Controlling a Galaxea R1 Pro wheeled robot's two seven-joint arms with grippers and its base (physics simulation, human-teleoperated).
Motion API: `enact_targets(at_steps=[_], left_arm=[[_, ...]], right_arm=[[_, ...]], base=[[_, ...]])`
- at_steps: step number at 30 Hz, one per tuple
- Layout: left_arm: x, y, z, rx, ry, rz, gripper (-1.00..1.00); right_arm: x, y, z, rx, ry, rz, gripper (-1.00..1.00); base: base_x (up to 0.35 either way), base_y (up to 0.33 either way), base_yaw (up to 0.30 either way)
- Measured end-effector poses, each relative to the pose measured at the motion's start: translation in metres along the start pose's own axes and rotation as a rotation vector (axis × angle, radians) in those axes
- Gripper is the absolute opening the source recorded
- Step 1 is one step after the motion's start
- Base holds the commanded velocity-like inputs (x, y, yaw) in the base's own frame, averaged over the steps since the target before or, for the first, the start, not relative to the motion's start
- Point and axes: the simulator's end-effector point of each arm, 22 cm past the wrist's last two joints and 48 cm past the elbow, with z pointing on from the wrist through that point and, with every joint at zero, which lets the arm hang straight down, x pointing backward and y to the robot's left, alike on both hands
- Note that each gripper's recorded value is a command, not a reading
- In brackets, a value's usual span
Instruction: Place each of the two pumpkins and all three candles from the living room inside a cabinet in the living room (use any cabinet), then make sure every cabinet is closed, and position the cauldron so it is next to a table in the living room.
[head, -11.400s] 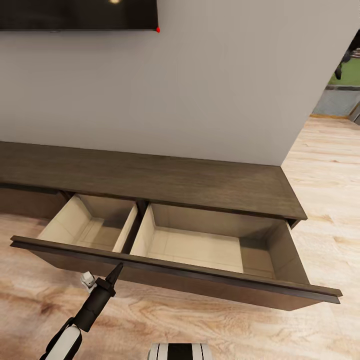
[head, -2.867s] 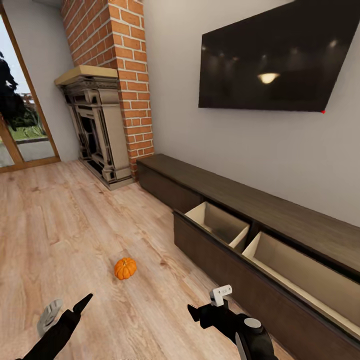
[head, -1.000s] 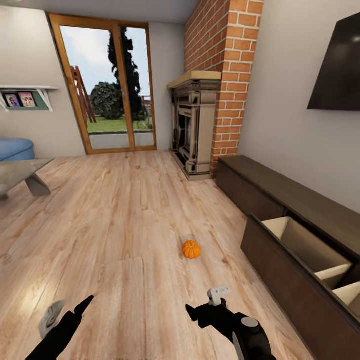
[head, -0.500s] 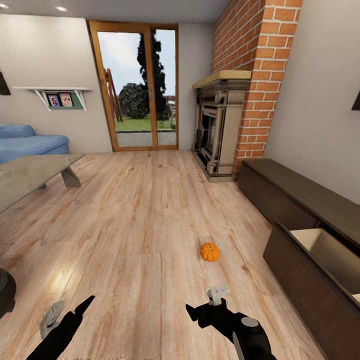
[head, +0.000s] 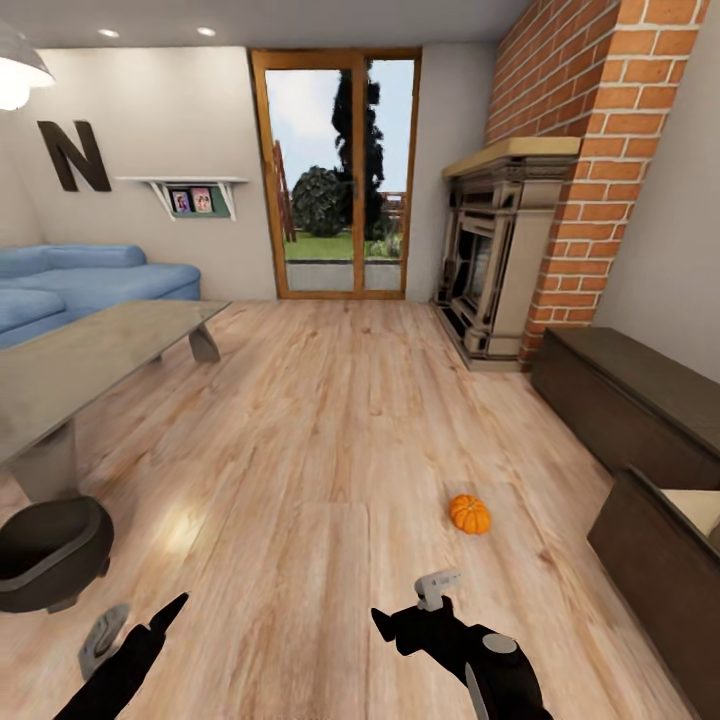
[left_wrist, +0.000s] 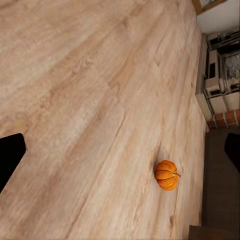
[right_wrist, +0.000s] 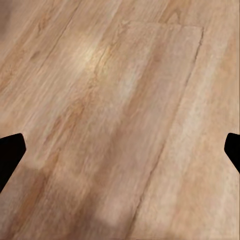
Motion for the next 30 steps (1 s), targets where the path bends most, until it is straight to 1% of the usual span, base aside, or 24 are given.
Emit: enact_targets(at_steps=[12, 18, 22, 30], left_arm=[[0.001, -0.001, 0.000, 0.005, 0.000, -0.014, 1.00], [0.004, 0.018, -0.001, -0.032, 0.007, -0.030, 1.00], [0.005, 0.022, -0.001, -0.042, 0.008, -0.034, 1.00], [0.005, 0.025, -0.001, -0.048, 0.008, -0.036, 1.00]], right_arm=[[0.000, 0.000, 0.000, 0.000, 0.000, 0.000, 1.00], [0.004, 0.000, 0.000, 0.000, 0.021, 0.010, 1.00], [0.005, 0.000, 0.000, 0.000, 0.025, 0.012, 1.00], [0.001, -0.001, 0.001, 0.000, 0.026, 0.015, 1.00]], base=[[0.003, 0.287, 0.295], [0.069, 0.290, 0.295], [0.088, 0.290, 0.280], [0.018, 0.292, 0.040]])
